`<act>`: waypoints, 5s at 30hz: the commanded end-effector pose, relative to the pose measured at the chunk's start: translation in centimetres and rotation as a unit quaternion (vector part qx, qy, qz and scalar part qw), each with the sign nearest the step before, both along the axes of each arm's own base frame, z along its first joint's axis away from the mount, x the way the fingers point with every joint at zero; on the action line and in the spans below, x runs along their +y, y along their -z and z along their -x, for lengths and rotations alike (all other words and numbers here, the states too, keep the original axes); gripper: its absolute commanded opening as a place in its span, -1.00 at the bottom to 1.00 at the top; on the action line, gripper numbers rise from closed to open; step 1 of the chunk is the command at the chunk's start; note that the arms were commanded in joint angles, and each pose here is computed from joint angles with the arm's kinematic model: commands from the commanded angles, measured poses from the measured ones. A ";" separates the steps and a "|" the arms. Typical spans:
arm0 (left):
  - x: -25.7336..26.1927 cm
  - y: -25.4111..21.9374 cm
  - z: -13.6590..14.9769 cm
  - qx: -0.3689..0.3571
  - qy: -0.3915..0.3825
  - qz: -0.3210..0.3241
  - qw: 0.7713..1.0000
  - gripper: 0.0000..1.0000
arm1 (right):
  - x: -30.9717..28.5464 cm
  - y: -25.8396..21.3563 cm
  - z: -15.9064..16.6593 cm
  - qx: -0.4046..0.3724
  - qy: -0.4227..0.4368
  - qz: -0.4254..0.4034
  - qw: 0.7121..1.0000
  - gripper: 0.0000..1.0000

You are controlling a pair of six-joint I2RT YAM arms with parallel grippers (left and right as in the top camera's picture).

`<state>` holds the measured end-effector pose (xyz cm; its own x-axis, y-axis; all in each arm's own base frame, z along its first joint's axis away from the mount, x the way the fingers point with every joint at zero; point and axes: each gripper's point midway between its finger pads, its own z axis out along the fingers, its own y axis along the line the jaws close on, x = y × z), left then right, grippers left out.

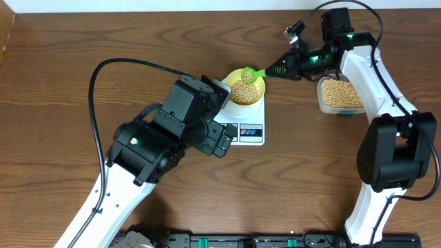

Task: Scoop item into bowl and weigh 50g on scale
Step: 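Tip the green scoop over the yellow bowl to pour soybeans in, then shake the tilted scoop over the bowl to add soybeans slowly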

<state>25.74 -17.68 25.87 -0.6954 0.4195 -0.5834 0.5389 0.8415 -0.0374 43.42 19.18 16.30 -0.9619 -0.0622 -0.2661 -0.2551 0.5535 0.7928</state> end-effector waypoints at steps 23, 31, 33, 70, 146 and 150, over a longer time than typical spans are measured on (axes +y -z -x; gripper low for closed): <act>0.1 -0.8 -0.3 -0.012 -0.002 0.000 1.000 0.96 | 0.6 -2.4 0.6 -0.051 -0.025 0.106 0.993 -0.97; 0.1 -0.8 -0.3 -0.012 -0.002 0.000 1.000 0.96 | 1.1 -2.0 0.9 -0.056 -0.031 0.129 0.990 -0.97; 0.1 -0.8 -0.3 -0.012 -0.002 0.000 1.000 0.96 | 1.2 -1.9 0.9 -0.058 -0.032 0.135 0.989 -0.97; 0.1 -0.8 -0.3 -0.012 -0.002 0.000 1.000 0.96 | 0.8 -3.4 0.7 -0.090 -0.035 0.194 0.976 -0.98; 0.1 -0.8 -0.3 -0.012 -0.002 0.000 1.000 0.96 | 1.8 -4.7 1.7 -0.112 -0.055 0.226 0.966 -0.98; 0.1 -0.8 -0.3 -0.012 -0.002 0.000 1.000 0.96 | 2.2 -4.7 1.9 -0.112 -0.058 0.225 0.966 -0.98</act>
<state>25.74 -17.68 25.87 -0.6954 0.4195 -0.5834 0.5389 0.8415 -0.0374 41.92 20.68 18.80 -0.8919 -0.3067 -0.3323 -0.4288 0.8071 0.4058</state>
